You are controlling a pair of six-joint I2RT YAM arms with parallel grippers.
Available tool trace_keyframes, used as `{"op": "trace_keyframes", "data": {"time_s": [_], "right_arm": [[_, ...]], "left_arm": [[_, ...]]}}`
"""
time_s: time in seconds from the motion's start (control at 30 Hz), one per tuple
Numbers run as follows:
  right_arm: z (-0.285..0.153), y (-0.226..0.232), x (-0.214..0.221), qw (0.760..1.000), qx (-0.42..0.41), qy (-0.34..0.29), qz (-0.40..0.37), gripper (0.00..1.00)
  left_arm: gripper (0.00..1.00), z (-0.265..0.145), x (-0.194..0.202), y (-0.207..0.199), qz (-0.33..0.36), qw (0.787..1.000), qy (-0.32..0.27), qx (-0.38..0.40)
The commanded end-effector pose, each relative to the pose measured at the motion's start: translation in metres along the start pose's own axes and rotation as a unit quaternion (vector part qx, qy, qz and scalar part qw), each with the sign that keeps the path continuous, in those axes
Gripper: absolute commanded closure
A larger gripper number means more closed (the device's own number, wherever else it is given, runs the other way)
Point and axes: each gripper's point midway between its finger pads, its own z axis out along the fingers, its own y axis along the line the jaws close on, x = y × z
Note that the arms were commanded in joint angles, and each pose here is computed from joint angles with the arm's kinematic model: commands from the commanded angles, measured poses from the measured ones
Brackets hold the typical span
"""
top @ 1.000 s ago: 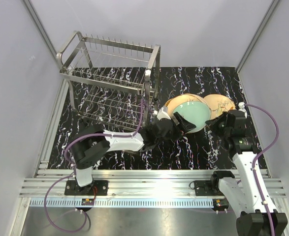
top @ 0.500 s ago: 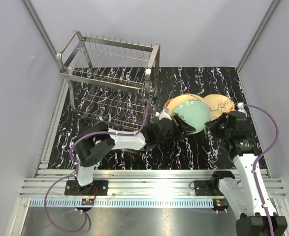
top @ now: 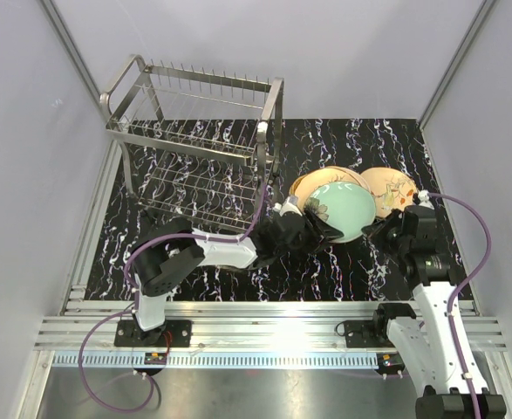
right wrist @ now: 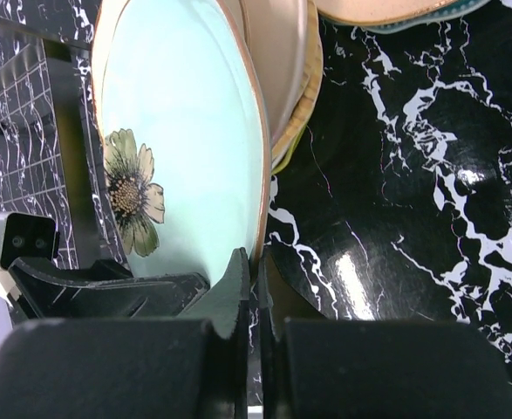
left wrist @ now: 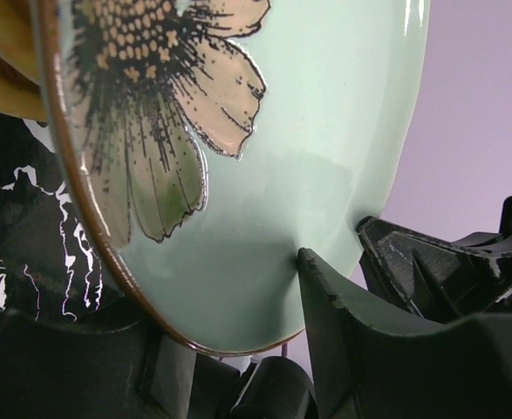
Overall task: Load the plates into the dish rack
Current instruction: Pass the plate from the right arm to the left
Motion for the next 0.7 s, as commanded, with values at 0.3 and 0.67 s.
{"op": "trace_keyframes", "data": {"time_s": [0.3,0.67], "right_arm": [[-0.002,0.008,0.035,0.997,-0.052,0.062,0.009,0.96],[-0.009,0.011,0.035,0.996,-0.060,0.059,0.008,0.64]], "left_arm": [[0.81,-0.011,-0.014,-0.049,-0.057,0.994,-0.008,0.094],[1.00,-0.009,0.008,-0.062,-0.065,0.990,0.012,0.121]]}}
